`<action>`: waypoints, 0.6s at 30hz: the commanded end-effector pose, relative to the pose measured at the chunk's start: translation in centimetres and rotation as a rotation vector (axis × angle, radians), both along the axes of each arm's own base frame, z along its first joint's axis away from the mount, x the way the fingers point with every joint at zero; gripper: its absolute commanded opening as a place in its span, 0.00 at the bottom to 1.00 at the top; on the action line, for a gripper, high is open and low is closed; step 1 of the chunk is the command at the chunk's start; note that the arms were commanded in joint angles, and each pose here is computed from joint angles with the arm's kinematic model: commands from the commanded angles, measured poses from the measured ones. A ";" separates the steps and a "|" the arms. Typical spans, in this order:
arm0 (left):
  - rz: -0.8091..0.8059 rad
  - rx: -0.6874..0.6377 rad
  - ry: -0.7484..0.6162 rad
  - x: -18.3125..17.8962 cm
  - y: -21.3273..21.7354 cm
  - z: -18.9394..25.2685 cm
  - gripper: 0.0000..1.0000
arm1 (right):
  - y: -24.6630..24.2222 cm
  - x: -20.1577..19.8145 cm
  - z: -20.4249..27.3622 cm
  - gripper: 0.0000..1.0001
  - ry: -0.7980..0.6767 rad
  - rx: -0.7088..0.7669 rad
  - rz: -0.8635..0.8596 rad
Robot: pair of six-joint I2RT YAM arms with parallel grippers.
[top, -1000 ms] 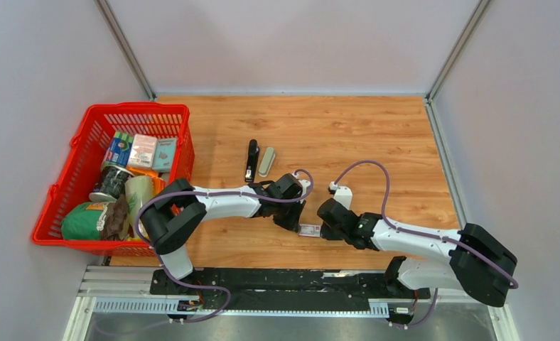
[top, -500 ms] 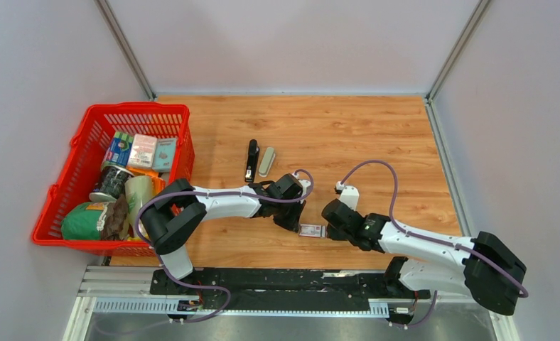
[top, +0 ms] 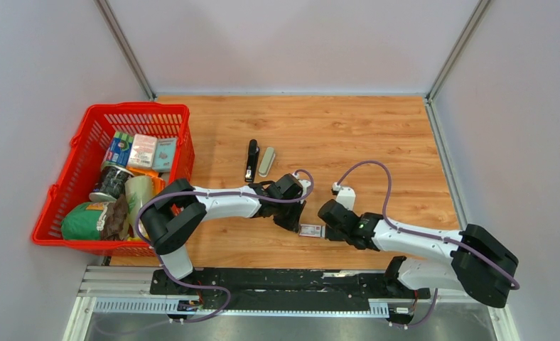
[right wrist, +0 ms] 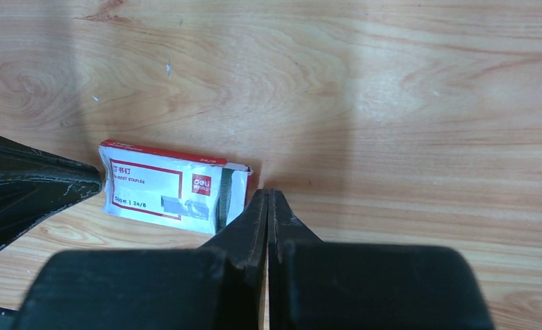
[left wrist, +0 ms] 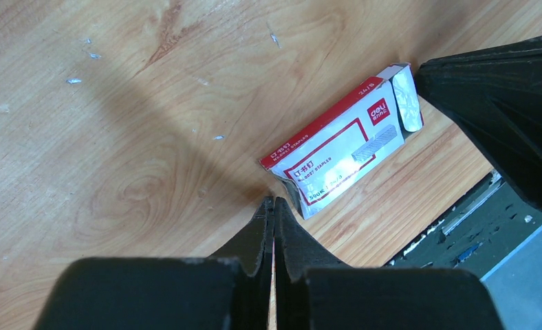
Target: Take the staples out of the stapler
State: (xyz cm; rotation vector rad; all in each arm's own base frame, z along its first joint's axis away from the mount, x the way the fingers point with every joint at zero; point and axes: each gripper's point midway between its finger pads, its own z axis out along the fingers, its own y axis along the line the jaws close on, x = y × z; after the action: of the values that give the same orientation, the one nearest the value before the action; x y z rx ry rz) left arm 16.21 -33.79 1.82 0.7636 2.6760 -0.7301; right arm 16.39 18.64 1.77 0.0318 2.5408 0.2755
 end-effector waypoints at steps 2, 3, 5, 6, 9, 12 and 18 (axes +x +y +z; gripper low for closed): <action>-0.007 -0.015 -0.014 -0.1 -0.5 0.6 0.00 | 2.3 0.6 0.6 0.00 -0.013 0.087 0.015; -0.006 -0.014 -0.012 -0.1 -0.5 0.6 0.00 | 2.6 0.5 0.7 0.00 -0.010 0.098 0.021; -0.010 -0.014 -0.012 -0.1 -0.6 0.6 0.00 | 3.0 0.5 0.6 0.00 -0.002 0.111 0.028; -0.009 -0.013 -0.011 -0.1 -0.6 0.5 0.00 | 3.2 0.4 0.7 0.00 -0.002 0.118 0.032; -0.011 -0.014 -0.012 -0.1 -0.7 0.5 0.00 | 3.6 0.4 0.6 0.00 0.003 0.123 0.038; -0.014 -0.014 -0.010 -0.1 -0.7 0.5 0.00 | 4.1 0.3 0.6 0.00 0.009 0.133 0.051; -0.015 -0.015 -0.011 -0.2 -0.8 0.5 0.00 | 4.2 0.2 0.5 0.00 0.011 0.122 0.056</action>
State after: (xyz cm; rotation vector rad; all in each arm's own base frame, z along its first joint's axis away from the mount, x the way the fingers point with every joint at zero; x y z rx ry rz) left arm 16.03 -33.84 1.81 0.7705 2.6764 -0.7297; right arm 16.74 21.33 1.76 0.0143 2.5325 0.3926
